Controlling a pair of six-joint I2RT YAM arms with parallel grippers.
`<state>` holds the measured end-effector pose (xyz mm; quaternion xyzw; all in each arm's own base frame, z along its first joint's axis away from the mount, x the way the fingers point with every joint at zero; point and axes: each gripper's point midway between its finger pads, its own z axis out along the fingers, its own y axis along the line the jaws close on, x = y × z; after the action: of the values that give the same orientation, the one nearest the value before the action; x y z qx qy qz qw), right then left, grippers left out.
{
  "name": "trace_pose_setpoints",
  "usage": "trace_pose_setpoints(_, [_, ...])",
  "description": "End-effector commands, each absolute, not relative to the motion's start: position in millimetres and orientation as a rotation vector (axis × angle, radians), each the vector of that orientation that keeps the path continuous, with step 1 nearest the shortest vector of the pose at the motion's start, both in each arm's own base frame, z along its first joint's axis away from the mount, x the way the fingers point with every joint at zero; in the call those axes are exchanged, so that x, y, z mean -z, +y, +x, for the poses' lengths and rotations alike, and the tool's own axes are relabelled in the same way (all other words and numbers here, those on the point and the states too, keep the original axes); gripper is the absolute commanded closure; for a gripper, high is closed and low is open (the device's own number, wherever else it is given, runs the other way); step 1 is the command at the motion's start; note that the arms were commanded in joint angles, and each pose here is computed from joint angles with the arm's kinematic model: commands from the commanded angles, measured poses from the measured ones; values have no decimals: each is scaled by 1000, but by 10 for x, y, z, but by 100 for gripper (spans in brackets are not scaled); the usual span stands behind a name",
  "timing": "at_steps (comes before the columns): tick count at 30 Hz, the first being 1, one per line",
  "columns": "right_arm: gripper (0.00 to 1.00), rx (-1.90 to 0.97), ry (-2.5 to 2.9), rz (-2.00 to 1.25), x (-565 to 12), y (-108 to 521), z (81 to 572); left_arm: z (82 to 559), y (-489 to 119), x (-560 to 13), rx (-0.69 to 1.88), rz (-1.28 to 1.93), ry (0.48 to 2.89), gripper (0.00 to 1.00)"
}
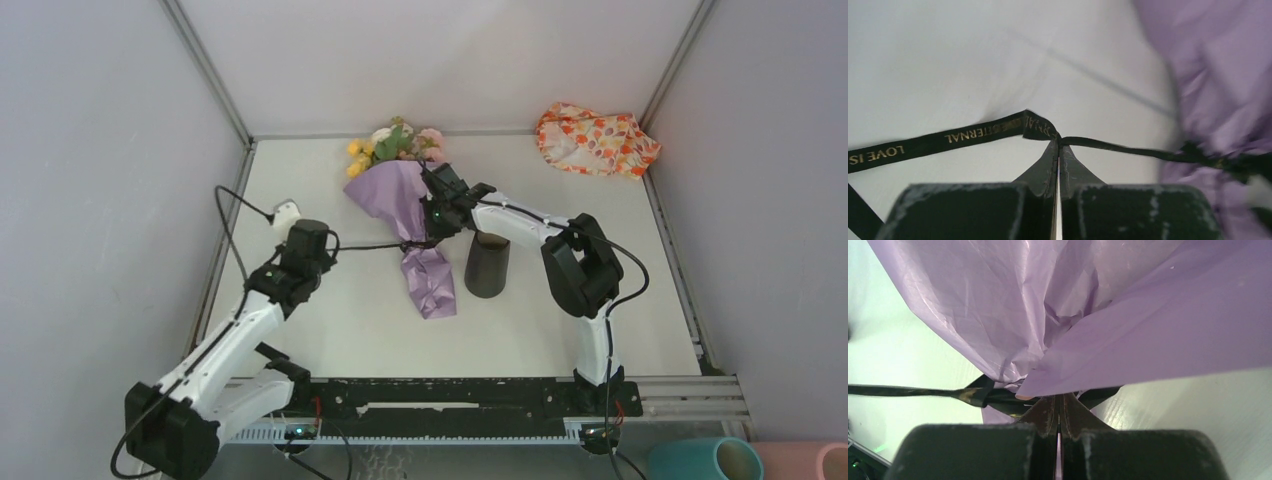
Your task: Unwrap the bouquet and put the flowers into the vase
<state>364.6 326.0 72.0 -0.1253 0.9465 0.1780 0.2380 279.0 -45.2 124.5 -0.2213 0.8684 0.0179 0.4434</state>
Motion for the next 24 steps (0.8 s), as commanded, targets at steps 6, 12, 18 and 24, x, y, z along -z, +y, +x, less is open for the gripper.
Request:
trace_pose_setpoints(6, [99,-451,2545,-364,-884,3275,3714,2640,25,-3242,73,-798,1655,94])
trace_pose_setpoints(12, [99,-452,2543,-372,-881,3294,3708,2342,336,-3898,40,-856,1479,92])
trace_pose_setpoints(18, [99,-455,2545,-379,-861,3312,3698,1892,655,-4426,36,-920,1303,90])
trace_pose_setpoints(24, [96,-453,2513,-402,-990,3363,3689,1902,592,-4402,63,-872,1326,83])
